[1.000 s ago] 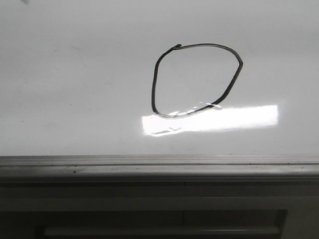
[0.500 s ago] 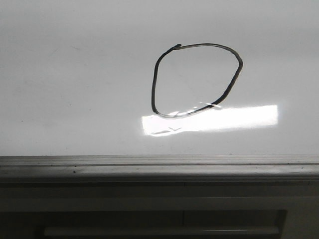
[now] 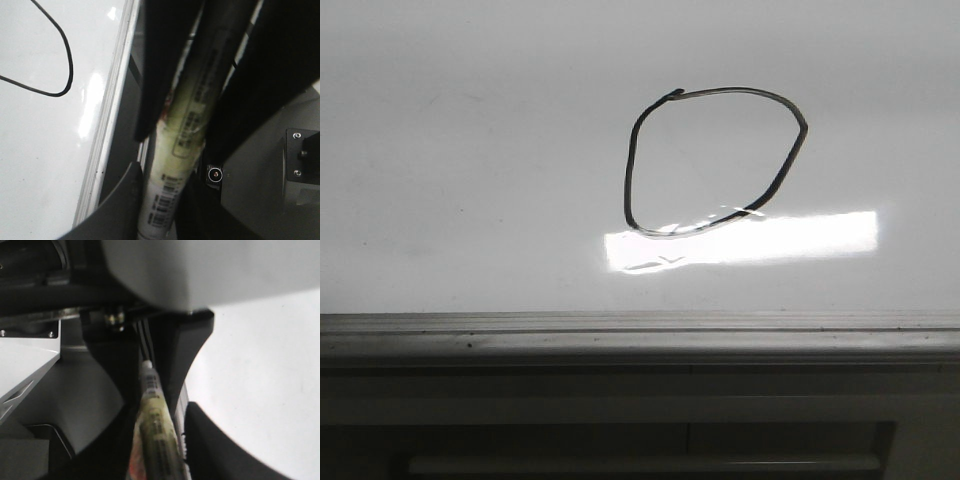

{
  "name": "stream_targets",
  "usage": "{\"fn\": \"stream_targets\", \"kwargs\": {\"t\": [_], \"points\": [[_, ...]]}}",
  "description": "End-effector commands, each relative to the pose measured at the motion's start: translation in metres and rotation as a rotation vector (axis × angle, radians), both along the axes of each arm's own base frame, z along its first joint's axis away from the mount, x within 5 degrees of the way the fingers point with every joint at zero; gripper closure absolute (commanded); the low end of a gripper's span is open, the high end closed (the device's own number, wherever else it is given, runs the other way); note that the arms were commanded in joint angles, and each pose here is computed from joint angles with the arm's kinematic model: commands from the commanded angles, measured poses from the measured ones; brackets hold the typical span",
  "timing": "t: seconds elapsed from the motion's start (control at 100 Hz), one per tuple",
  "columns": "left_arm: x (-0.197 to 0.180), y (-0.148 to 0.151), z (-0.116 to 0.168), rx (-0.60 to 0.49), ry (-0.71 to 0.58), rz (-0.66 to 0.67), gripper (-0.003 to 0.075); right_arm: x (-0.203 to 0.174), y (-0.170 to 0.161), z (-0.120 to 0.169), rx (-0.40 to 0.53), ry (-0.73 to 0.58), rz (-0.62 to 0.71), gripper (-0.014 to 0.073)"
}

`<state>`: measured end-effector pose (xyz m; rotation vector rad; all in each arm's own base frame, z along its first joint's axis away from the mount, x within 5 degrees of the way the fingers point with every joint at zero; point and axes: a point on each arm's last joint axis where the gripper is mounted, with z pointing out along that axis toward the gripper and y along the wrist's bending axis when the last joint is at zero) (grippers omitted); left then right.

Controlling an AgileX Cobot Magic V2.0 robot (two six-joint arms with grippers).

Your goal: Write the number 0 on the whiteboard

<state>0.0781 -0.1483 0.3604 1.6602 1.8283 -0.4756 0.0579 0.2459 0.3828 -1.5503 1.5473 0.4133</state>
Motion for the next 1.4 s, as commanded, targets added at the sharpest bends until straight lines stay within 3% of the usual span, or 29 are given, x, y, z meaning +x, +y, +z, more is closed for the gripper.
{"fn": "stream_targets", "kwargs": {"t": [0.0, 0.09, 0.27, 0.34, 0.41, 0.54, 0.73, 0.98, 1.39], "points": [[0.007, -0.007, 0.02, -0.189, -0.034, 0.094, 0.074, -0.003, -0.006, 0.028, 0.151, -0.042, 0.029, 0.0207], [0.01, -0.009, 0.021, -0.245, -0.008, 0.163, 0.074, 0.002, -0.023, 0.049, 0.215, -0.102, 0.002, 0.0074], [0.025, -0.01, 0.011, -0.362, 0.048, 0.408, 0.074, 0.007, -0.083, 0.093, 0.397, -0.169, -0.09, 0.0109], [0.032, -0.006, 0.003, -0.387, 0.073, 0.558, 0.074, 0.005, -0.108, 0.1, 0.425, -0.164, -0.132, 0.0188], [0.041, 0.001, -0.005, -0.388, 0.064, 0.706, 0.074, 0.002, -0.131, 0.1, 0.423, -0.117, -0.187, 0.0321], [0.051, 0.009, -0.019, -0.398, 0.02, 0.879, 0.074, -0.003, -0.162, 0.084, 0.355, -0.042, -0.263, 0.0676], [0.063, -0.006, -0.034, -0.416, 0.087, 0.956, 0.074, -0.007, -0.174, 0.048, 0.348, 0.04, -0.3, 0.066], [0.089, -0.028, -0.066, -0.405, 0.213, 1.084, 0.074, -0.005, -0.164, 0.009, 0.308, 0.123, -0.329, 0.066], [0.108, -0.034, -0.082, -0.425, 0.286, 1.15, 0.0739, -0.006, -0.158, 0.003, 0.357, 0.163, -0.318, 0.066]]}}
